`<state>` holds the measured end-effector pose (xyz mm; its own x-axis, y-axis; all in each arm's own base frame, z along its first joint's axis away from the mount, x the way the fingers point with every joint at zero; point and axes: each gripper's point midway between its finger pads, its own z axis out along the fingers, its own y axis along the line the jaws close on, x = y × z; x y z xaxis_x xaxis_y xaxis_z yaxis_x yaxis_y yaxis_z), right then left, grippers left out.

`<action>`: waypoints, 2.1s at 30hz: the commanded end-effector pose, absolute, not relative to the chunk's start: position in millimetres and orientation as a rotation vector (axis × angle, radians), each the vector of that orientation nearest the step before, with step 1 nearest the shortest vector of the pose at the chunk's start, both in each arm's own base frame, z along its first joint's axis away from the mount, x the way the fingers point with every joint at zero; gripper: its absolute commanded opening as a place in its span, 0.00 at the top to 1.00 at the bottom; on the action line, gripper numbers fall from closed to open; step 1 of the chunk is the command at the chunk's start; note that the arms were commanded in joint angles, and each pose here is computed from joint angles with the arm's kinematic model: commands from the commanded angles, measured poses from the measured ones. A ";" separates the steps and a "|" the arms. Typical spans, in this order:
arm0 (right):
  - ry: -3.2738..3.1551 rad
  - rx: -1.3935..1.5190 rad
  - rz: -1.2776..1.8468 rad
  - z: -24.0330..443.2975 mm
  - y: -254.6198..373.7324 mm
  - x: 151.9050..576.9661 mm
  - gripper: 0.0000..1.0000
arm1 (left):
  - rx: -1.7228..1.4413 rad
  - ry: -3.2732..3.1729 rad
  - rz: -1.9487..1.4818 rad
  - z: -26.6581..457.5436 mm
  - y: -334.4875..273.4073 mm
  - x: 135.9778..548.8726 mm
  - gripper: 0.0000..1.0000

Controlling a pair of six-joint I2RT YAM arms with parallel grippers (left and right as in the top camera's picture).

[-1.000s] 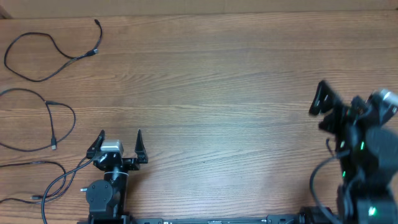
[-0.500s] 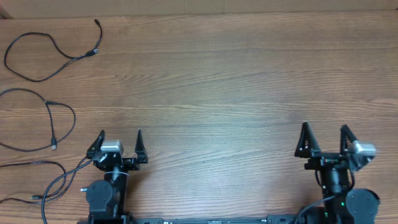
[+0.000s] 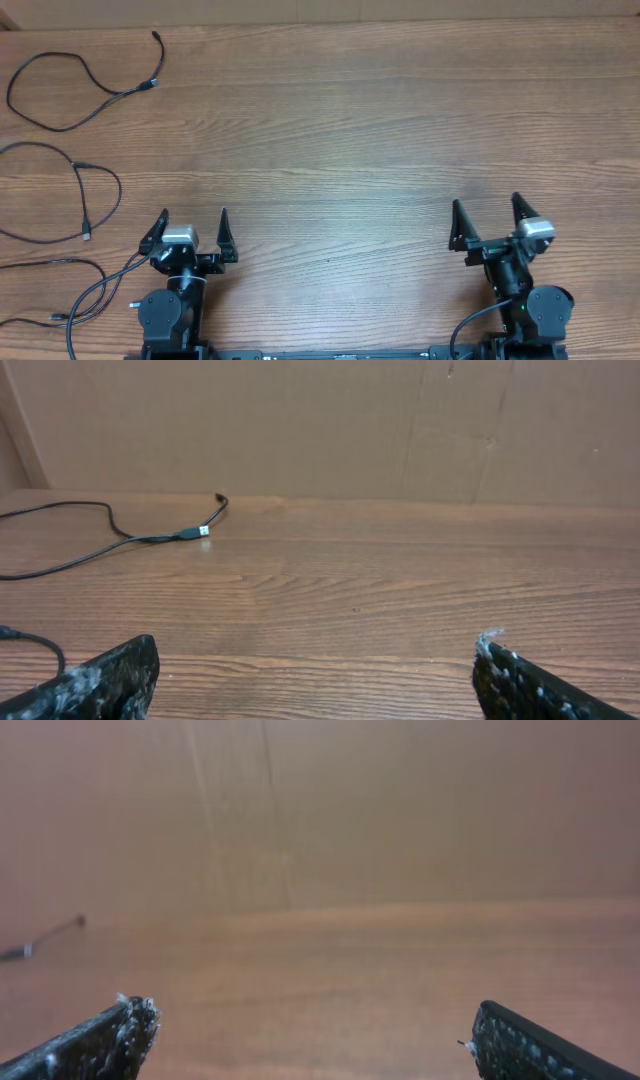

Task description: Untangle cables

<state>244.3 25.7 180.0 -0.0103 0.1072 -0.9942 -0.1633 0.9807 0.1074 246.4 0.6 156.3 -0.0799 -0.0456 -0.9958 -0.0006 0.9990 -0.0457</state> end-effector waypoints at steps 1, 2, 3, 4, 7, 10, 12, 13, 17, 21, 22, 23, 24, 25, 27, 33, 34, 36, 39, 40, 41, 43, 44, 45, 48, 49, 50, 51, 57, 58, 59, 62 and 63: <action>1.572 -0.156 0.185 174.0 34.7 242.5 0.00 | -0.023 1.648 -0.015 155.9 2.3 246.1 0.00; 1.571 -0.162 0.180 174.1 34.7 242.5 0.00 | -0.023 1.648 -0.015 155.9 2.3 246.1 0.01; 1.571 -0.162 0.176 173.9 34.3 242.6 0.00 | -0.023 1.648 -0.015 155.9 2.3 246.1 0.00; 1.571 -0.161 0.176 173.9 34.2 242.6 0.00 | -0.023 1.648 -0.015 155.9 2.3 246.1 0.00; 1.571 -0.156 0.172 174.1 33.1 242.8 0.00 | -0.023 1.647 -0.015 156.0 2.3 246.1 0.00; 1.572 -0.145 0.163 174.1 30.9 243.2 0.00 | -0.023 1.648 -0.015 155.9 2.3 246.1 0.00; 1.574 -0.138 0.172 173.9 31.0 243.2 0.00 | -0.023 1.647 -0.015 156.0 2.3 246.1 0.01; 1.574 -0.138 0.171 173.9 31.0 243.2 0.00 | -0.023 1.648 -0.015 155.9 2.3 246.1 0.01; 1.573 -0.143 0.176 173.9 32.2 243.0 0.00 | -0.023 1.647 -0.015 156.0 2.3 246.1 0.00; 1.573 -0.145 0.178 173.9 32.7 242.9 0.00 | -0.023 1.648 -0.015 155.9 2.3 246.1 0.00; 1.573 -0.145 0.178 174.0 32.7 242.9 0.00 | -0.023 1.648 -0.015 155.9 2.3 246.1 0.00; 1.573 -0.146 0.178 174.1 32.7 242.9 0.00 | -0.023 1.648 -0.015 155.9 2.3 246.1 0.00; 1.572 -0.146 0.178 174.2 32.7 242.9 0.00 | -0.023 1.648 -0.015 155.9 2.3 246.1 0.00; 1.571 -0.146 0.178 174.3 32.7 242.9 0.00 | -0.023 1.648 -0.015 155.9 2.3 246.1 0.00; 1.571 -0.146 0.178 174.3 32.7 242.9 0.00 | -0.023 1.648 -0.015 155.9 2.3 246.1 0.00; 1.571 -0.146 0.178 174.3 32.7 242.9 0.00 | -0.023 1.648 -0.015 155.9 2.3 246.1 0.00; 1.571 -0.146 0.178 174.3 32.7 242.9 0.00 | -0.023 1.648 -0.015 155.9 2.3 246.1 0.00; 1.571 -0.146 0.178 174.3 32.7 242.9 0.00 | -0.023 1.648 -0.015 155.9 2.3 246.1 0.00; 1.571 -0.146 0.178 174.3 32.7 242.9 0.00 | -0.023 1.648 -0.015 155.9 2.3 246.1 0.00; 1.571 -0.146 0.178 174.3 32.7 242.9 0.00 | -0.023 1.647 -0.015 156.0 2.3 246.1 0.00; 1.571 -0.146 0.178 174.3 32.7 242.9 0.00 | -0.023 1.648 -0.015 155.9 2.3 246.1 0.01; 1.571 -0.146 0.178 174.3 32.7 242.9 0.00 | -0.023 1.648 -0.015 155.9 2.3 246.1 0.00; 1.571 -0.146 0.178 174.3 32.7 242.9 0.00 | -0.023 1.648 -0.015 155.9 2.3 246.1 0.00; 1.571 -0.146 0.178 174.3 32.7 242.9 0.00 | -0.022 1.648 -0.015 155.9 2.3 246.1 0.00; 1.571 -0.146 0.178 174.3 32.7 242.9 0.00 | -0.023 1.648 -0.015 155.9 2.3 246.1 0.00; 1.571 -0.146 0.178 174.3 32.7 242.9 0.00 | -0.023 1.648 -0.015 155.9 2.3 246.1 0.01; 1.571 -0.146 0.178 174.3 32.7 242.9 0.00 | -0.023 1.648 -0.015 155.9 2.3 246.1 0.00; 1.571 -0.146 0.178 174.3 32.7 242.9 0.00 | -0.023 1.647 -0.015 156.0 2.3 246.1 0.00; 1.571 -0.146 0.178 174.3 32.7 242.9 0.00 | -0.023 1.648 -0.015 155.9 2.3 246.1 0.00; 1.571 -0.146 0.178 174.3 32.7 242.9 0.00 | -0.023 1.647 -0.015 156.0 2.3 246.1 0.00; 1.571 -0.146 0.178 174.3 32.7 242.9 0.00 | -0.023 1.648 -0.015 155.9 2.3 246.1 0.01; 1.571 -0.146 0.178 174.3 32.7 242.9 0.00 | -0.023 1.648 -0.015 155.9 2.3 246.1 0.00; 1.571 -0.146 0.178 174.3 32.7 242.9 0.00 | -0.023 1.648 -0.015 155.9 2.3 246.1 0.01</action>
<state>243.3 30.8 176.4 -0.0147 0.0354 -0.9993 -0.1927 0.9805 0.0376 246.4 0.6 156.3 -0.0799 -0.0456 -0.9958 -0.0006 0.9990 -0.0457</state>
